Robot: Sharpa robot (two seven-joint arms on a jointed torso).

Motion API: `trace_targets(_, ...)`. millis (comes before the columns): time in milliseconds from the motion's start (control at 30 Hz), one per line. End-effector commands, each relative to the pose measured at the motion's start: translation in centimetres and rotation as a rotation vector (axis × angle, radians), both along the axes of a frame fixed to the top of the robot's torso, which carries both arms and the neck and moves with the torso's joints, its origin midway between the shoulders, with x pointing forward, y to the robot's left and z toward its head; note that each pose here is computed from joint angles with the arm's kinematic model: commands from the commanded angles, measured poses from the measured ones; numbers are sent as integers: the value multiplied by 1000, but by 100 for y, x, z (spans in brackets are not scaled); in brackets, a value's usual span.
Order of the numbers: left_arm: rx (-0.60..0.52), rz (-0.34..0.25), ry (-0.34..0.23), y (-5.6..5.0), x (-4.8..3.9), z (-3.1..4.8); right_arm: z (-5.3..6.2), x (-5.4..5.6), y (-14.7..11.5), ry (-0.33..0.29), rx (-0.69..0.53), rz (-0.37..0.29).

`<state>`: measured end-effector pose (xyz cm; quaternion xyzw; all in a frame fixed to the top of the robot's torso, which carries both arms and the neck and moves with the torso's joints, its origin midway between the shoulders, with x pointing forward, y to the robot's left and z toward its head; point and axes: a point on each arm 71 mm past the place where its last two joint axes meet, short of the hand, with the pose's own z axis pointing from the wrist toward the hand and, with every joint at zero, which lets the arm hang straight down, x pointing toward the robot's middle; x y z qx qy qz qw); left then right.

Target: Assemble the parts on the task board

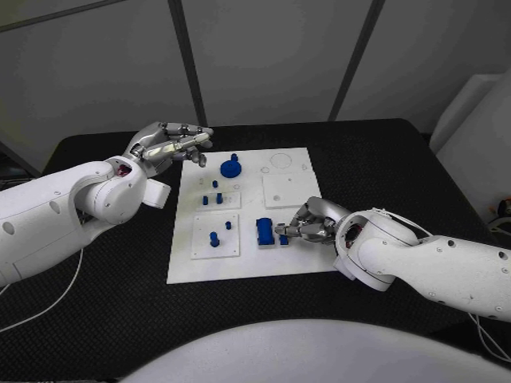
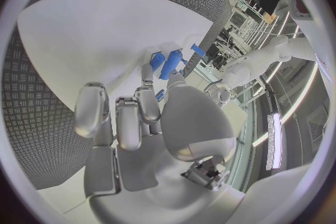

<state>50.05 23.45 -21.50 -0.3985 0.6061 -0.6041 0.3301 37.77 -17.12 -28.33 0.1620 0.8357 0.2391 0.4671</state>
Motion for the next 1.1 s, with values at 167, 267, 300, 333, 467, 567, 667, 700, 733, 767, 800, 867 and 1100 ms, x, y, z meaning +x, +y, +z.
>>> trace_targets(167, -8, -11, 4, -10, 1, 10, 10, 12, 1, -10, 9, 2)
trace_targets(267, -7, -11, 4, -7, 0, 9, 8, 10, -4, -7, 6, 4)
trace_targets(300, -7, -11, 4, -6, 0, 9, 8, 8, -6, -6, 5, 6)
trace_targets(333, -7, -11, 4, -5, 0, 9, 8, 7, -10, -5, 3, 8)
trace_targets(467, -6, -9, 5, 0, 0, 9, 10, -2, -24, -3, 2, 25)
trace_targets(567, -6, -9, 5, -2, 0, 9, 15, -8, -31, -3, 6, 35)
trace_targets(667, -6, -10, 5, -3, -1, 9, 17, -17, -36, 0, 5, 46)
trace_targets(700, -6, -10, 5, -2, -1, 9, 18, -21, -35, 1, 3, 52)
trace_targets(733, -6, -9, 5, 0, -1, 9, 18, -26, -32, 3, 0, 59)
trace_targets(767, -5, -9, 5, 1, 0, 9, 17, -29, -29, 5, -2, 65)
trace_targets(800, -5, -8, 5, 2, 0, 8, 16, -33, -24, 7, -4, 73)
trace_targets(867, -5, -8, 5, 0, 0, 8, 13, -36, -17, 10, -7, 82)
trace_targets(1100, -5, -8, 6, -1, -1, 8, -4, -25, -16, 12, -14, 90)
